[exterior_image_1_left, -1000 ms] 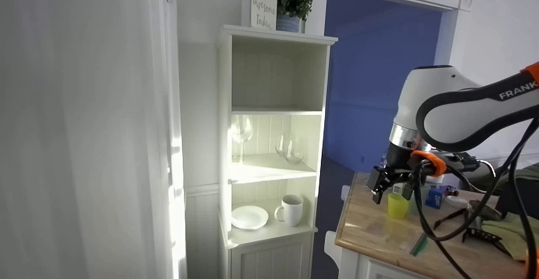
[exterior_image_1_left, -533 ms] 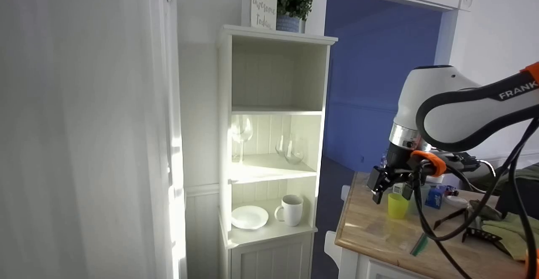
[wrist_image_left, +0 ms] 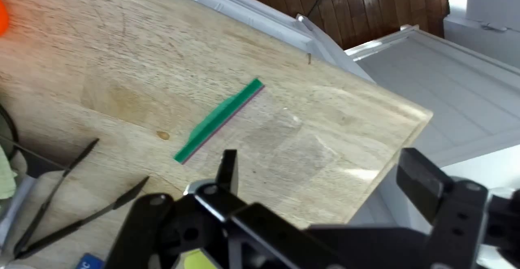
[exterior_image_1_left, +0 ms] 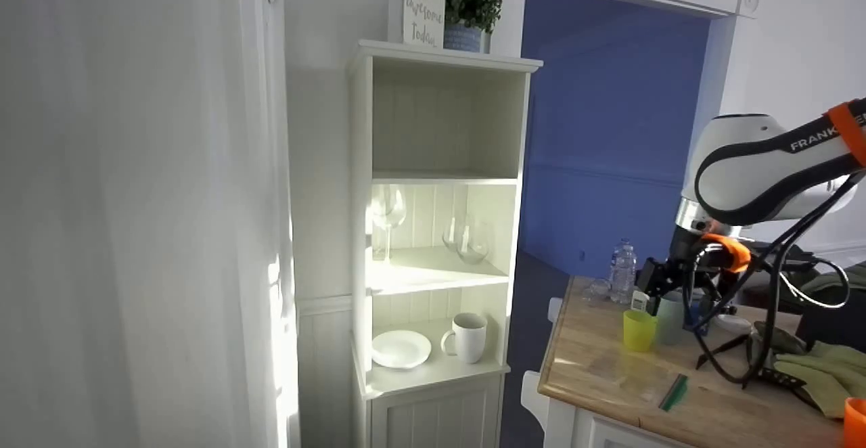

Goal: Put the orange cup on the middle shelf

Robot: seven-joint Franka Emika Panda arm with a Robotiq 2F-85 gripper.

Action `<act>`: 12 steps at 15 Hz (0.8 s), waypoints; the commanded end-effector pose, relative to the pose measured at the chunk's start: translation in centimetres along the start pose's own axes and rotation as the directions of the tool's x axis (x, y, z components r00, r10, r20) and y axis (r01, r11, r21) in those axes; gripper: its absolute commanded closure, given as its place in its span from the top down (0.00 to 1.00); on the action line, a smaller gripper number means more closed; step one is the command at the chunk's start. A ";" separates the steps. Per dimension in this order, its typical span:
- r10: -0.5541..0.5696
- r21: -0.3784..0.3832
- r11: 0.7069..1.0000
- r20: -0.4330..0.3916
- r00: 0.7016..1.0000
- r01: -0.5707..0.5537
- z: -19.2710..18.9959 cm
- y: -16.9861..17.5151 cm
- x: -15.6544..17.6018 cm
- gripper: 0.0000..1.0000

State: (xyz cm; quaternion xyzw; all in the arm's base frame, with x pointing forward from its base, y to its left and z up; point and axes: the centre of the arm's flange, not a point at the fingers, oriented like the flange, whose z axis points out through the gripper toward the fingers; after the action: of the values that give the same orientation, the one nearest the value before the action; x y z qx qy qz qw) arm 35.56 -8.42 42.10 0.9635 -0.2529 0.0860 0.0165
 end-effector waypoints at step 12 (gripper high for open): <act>0.282 -0.117 0.955 0.069 0.957 -0.273 12.3 17.7 3.7 1.00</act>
State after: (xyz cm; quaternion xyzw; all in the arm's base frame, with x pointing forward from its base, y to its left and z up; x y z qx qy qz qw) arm 31.43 -24.30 32.33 0.9255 -0.3773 0.0301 0.0125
